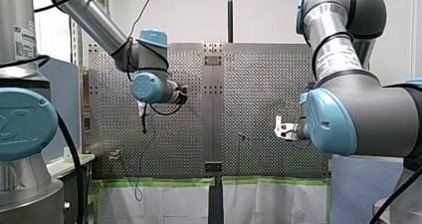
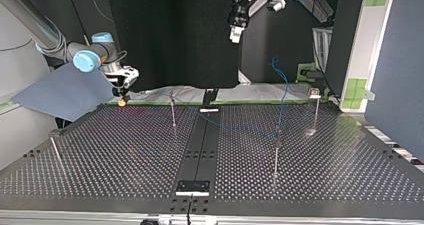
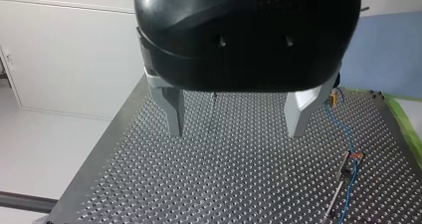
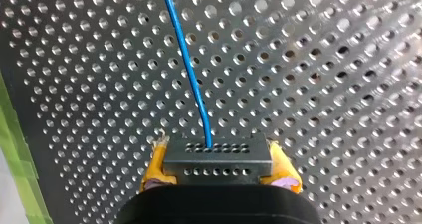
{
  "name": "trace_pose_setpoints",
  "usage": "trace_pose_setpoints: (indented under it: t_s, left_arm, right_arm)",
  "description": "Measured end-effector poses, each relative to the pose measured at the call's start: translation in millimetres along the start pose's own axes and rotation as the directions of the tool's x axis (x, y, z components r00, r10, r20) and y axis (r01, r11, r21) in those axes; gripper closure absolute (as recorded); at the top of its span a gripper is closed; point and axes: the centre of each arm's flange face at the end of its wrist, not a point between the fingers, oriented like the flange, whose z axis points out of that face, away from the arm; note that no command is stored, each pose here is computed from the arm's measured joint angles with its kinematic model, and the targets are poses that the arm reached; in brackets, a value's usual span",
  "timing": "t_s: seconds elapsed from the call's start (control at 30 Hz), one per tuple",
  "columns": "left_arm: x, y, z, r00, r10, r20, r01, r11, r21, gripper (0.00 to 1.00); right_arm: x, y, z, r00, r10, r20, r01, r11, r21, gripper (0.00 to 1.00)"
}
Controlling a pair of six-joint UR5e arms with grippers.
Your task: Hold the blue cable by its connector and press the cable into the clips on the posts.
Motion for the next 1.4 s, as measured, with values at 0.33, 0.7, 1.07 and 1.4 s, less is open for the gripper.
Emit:
trace_pose_setpoints:
  t_s: [0.33,0.7,1.07,1.4]
  left_arm:
    - [15,-1.3,7,1.0,0.006,-0.003,-0.006,1.0,0.003,0.0]
    - [17,0.1,7,0.9998,0.016,-0.013,-0.016,0.9999,-0.004,0.0]
    - [17,0.3,8,0.9997,0.023,-0.008,-0.023,0.9997,-0.005,0.0]
    - [17,0.4,9,0.9997,0.024,-0.004,-0.024,0.9997,-0.006,0.0]
  right_arm:
    - [53,4.8,-10.9,0.9953,-0.028,-0.093,0.026,0.9994,-0.021,1.0]
    - [119,-6.9,-21.6,0.9733,-0.103,-0.205,0.101,0.9947,-0.022,1.0]
    - [144,-23.1,-28.4,0.9602,-0.126,-0.249,0.129,0.9917,-0.006,1.0]
    - [145,-24.3,-28.5,0.9599,-0.125,-0.251,0.128,0.9917,-0.003,1.0]
